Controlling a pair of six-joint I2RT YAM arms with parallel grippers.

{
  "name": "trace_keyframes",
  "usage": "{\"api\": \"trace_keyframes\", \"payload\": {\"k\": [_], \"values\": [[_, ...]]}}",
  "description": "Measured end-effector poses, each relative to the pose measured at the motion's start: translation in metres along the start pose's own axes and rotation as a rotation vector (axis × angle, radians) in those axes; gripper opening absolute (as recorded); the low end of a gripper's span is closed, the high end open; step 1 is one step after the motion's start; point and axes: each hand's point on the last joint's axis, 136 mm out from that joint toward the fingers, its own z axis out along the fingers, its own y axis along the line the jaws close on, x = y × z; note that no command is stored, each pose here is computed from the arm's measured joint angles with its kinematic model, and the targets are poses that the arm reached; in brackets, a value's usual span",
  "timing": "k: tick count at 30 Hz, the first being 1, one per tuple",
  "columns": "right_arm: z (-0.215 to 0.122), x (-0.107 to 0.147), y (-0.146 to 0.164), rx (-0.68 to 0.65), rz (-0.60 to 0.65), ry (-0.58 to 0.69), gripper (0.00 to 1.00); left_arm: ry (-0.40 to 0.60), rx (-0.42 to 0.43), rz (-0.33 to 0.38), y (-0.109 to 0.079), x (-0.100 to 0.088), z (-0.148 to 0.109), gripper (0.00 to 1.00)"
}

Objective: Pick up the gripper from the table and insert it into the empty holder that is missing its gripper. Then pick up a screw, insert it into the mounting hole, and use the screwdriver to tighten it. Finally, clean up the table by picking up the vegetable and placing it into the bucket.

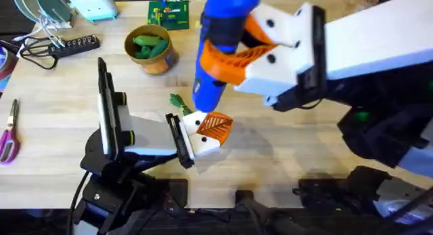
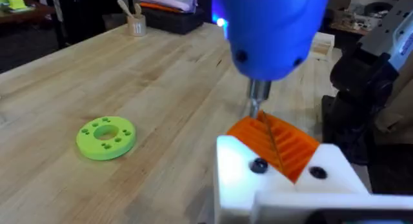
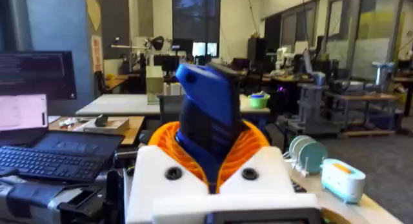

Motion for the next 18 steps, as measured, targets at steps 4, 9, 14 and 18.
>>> {"api": "trace_keyframes", "payload": {"k": [4,9,14,18], "values": [[0.004,0.014,-0.002,-0.001,0.029,0.031,0.024,0.000,0.000,0.000,0.000,0.000,0.000,0.005],[0.005,0.016,-0.003,0.005,0.033,0.033,0.024,0.000,0.000,0.000,0.000,0.000,0.000,0.005],[0.007,0.016,0.004,-0.014,0.042,0.028,0.024,0.000,0.000,0.000,0.000,0.000,0.000,0.005],[0.010,0.018,0.005,-0.021,0.053,0.032,0.024,0.000,0.000,0.000,0.000,0.000,0.000,0.005]]}}
